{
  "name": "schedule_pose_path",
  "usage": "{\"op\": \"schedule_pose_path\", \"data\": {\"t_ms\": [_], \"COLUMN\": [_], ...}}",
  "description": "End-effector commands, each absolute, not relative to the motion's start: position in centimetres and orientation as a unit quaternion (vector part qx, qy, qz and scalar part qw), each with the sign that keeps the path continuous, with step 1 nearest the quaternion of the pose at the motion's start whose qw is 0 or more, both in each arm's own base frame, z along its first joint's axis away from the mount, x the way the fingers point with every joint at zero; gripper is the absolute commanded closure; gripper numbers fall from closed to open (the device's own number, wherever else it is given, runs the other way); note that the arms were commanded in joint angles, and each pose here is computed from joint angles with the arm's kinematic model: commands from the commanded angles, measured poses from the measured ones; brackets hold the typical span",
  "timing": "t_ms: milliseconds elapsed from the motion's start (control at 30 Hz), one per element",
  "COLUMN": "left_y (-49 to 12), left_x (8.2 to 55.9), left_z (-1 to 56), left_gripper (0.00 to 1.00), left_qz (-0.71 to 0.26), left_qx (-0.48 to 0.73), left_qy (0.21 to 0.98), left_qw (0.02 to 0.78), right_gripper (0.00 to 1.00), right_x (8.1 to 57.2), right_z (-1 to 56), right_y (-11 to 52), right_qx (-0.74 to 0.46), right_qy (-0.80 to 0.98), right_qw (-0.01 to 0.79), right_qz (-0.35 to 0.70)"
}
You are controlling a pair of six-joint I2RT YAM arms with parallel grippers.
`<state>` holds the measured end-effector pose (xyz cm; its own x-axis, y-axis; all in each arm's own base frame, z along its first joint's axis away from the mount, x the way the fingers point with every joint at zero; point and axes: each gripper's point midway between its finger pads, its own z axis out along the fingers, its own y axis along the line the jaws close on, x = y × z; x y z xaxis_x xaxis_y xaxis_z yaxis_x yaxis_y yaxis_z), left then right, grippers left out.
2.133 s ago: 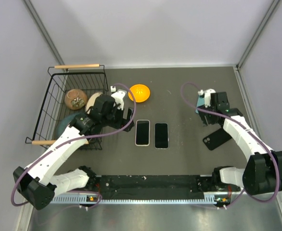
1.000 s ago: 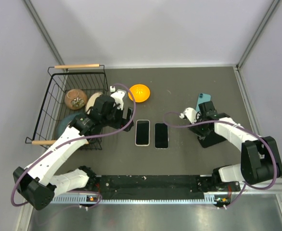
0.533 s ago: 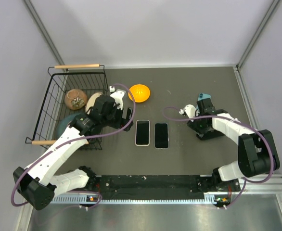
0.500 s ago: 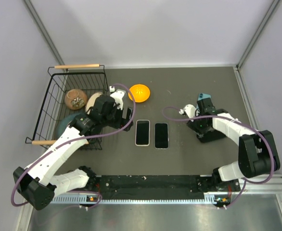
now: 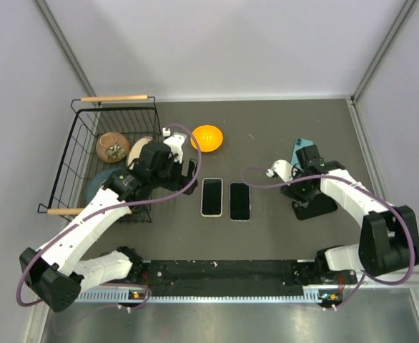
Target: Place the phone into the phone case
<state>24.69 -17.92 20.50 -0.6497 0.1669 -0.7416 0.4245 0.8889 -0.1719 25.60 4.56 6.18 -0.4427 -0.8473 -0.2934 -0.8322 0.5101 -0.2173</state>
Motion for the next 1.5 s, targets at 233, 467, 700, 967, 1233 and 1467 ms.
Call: {"op": "schedule_pose_path", "data": {"t_ms": [233,467,700,967,1233,1467], "left_y": [-17.9,-17.4,-17.3,-17.1,-17.1,-16.9], "left_x": [25.4,25.5,25.4,25.4,25.3,25.3], "left_z": [22.2,22.5,22.7,22.9,22.9,23.0], "left_gripper": [0.06,0.05,0.05,0.05,0.05,0.05], "left_qz": [-0.173,-0.165,-0.165,-0.163,-0.165,-0.162], "left_qx": [0.161,0.154,0.151,0.148,0.146,0.144], "left_qy": [0.876,0.874,0.873,0.872,0.872,0.871], "left_qw": [0.42,0.43,0.433,0.437,0.438,0.441], "right_gripper": [0.46,0.53,1.0,1.0,1.0,1.0], "right_x": [27.2,27.3,28.9,33.5,32.7,31.0], "right_z": [4.0,2.0,3.9,7.5,6.8,6.2], "right_y": [5.4,6.1,8.0,10.0,10.7,10.5], "right_qx": [-0.554,-0.566,-0.527,-0.299,-0.07,0.053], "right_qy": [0.817,0.81,0.826,0.924,0.986,0.991], "right_qw": [0.159,0.153,0.194,0.229,0.134,0.111], "right_qz": [-0.006,0.014,0.043,0.059,0.072,0.06]}}
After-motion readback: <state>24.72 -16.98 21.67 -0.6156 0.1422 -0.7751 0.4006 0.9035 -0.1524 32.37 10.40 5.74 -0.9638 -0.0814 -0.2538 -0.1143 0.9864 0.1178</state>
